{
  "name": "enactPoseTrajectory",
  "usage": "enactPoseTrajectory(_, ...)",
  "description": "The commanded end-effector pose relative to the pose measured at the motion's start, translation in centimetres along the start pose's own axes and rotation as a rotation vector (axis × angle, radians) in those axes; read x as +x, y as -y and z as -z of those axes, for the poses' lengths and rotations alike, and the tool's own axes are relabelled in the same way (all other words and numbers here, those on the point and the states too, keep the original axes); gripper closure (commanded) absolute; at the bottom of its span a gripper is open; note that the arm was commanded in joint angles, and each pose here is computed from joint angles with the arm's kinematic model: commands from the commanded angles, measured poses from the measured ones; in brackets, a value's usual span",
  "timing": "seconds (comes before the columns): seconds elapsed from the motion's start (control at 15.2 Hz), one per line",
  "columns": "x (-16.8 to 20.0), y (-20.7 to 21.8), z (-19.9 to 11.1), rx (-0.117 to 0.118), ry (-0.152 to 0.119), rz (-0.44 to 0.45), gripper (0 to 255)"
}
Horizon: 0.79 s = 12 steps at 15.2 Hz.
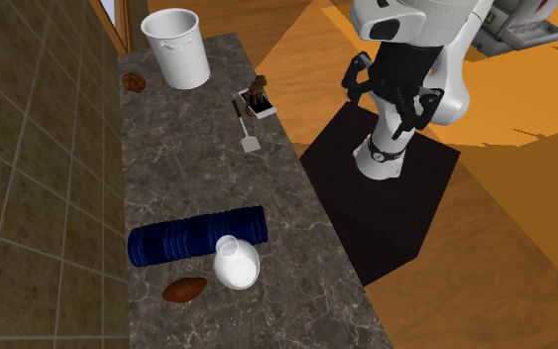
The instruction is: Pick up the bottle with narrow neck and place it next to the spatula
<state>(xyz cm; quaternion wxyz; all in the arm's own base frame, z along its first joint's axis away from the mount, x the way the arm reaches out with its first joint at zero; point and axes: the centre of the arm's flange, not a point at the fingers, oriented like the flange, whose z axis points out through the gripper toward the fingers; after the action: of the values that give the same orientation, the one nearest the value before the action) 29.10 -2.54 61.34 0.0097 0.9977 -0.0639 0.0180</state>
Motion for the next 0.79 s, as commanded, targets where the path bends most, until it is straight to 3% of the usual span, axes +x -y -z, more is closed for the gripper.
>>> enactPoseTrajectory(0.0, 0.0, 0.0, 0.0, 0.000, 0.000, 0.000, 0)
enactPoseTrajectory(0.73, 13.2, -3.0, -6.2, 0.013, 0.023, -0.038, 0)
